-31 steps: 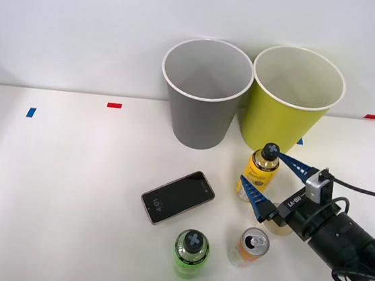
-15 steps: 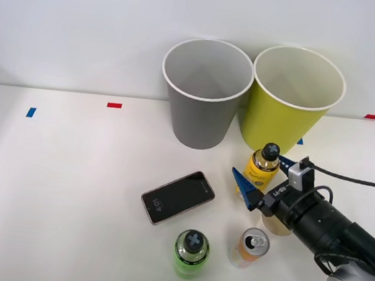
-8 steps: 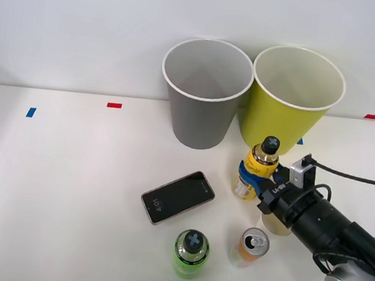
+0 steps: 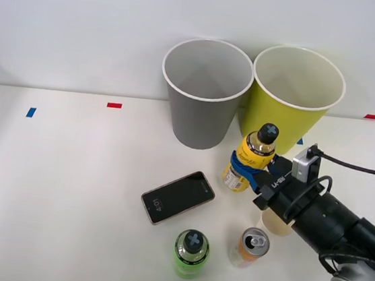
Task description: Put cans in the gray bin, plastic bottles in the light green bin
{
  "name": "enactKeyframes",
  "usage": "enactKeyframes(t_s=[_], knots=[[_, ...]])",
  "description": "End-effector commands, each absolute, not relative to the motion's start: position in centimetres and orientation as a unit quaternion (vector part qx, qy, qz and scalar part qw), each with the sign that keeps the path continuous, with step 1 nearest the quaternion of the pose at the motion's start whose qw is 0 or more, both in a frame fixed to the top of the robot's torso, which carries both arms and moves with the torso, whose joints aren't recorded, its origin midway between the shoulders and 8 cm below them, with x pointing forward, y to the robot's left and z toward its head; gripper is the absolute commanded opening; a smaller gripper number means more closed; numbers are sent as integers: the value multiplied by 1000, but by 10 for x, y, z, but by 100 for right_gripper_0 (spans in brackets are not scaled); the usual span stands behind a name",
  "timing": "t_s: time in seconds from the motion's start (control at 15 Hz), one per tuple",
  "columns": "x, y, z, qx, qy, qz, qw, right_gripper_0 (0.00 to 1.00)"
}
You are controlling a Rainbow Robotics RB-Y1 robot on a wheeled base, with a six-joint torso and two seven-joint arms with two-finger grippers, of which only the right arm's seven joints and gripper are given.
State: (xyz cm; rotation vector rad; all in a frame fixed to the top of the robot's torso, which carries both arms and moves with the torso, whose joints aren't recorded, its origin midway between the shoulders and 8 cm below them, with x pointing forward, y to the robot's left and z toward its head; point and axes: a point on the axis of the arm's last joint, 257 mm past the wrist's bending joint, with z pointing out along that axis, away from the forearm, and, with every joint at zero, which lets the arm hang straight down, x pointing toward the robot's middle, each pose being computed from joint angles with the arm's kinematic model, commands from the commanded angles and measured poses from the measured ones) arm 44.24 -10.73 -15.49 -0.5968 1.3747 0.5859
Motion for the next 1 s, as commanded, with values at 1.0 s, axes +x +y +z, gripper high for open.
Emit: enactKeyframes(t_s=[1.0], knots=[[468,-139,65,-209,539,232,782,0]])
